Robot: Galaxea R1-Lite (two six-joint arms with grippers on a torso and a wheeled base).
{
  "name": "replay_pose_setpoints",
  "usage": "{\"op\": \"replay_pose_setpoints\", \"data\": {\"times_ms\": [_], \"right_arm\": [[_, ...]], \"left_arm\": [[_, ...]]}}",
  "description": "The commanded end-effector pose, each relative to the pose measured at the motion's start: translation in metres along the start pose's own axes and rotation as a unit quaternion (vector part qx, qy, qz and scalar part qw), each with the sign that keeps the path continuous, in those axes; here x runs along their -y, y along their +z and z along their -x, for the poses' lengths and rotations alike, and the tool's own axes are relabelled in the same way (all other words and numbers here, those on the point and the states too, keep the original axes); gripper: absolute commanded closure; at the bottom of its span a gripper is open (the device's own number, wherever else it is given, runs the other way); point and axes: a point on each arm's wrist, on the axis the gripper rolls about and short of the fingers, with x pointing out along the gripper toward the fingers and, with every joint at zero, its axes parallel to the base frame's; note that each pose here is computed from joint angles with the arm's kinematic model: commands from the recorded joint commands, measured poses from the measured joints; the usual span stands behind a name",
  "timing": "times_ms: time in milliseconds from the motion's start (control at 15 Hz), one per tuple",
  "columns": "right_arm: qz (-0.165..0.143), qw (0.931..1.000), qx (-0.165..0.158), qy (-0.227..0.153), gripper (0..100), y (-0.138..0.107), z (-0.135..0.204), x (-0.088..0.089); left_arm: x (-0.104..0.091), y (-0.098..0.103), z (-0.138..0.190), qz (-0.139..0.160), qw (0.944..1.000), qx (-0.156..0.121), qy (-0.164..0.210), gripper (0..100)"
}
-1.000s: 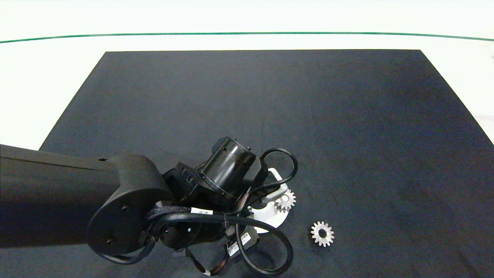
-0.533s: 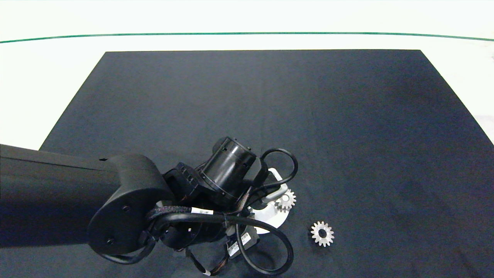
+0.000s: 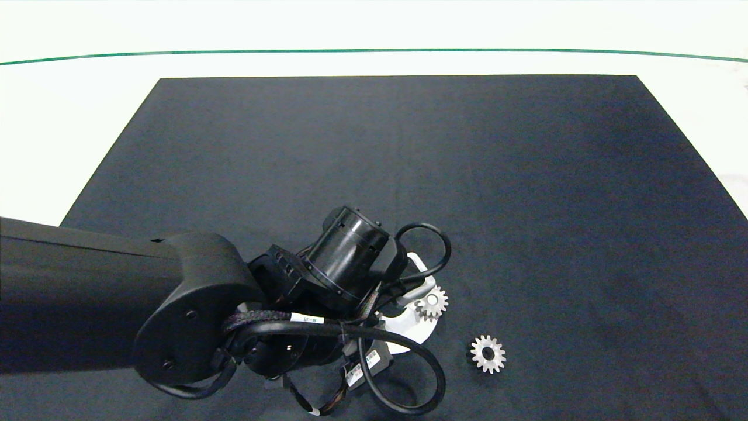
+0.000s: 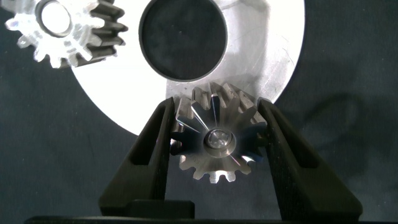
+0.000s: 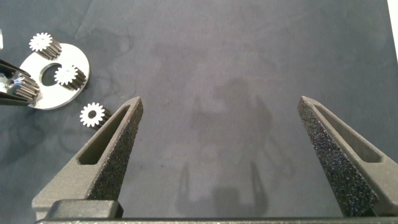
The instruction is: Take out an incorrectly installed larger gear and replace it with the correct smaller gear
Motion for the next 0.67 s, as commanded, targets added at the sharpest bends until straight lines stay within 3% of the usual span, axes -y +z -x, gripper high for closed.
{"op": "replay_pose_setpoints", "data": {"times_ms": [67, 667], "right_arm": [[0.0, 1.0, 0.0, 0.0, 0, 0.0, 0.0, 0.0], [0.0, 1.0, 0.004, 0.0, 0, 0.0, 0.002, 0.0]], "left_arm": [[-0.003, 0.001, 0.007, 0.001, 0.9999, 0.009, 0.005, 69], [-0.003, 0.006, 0.035, -0.006, 0.9994, 0.034, 0.004, 69]]}}
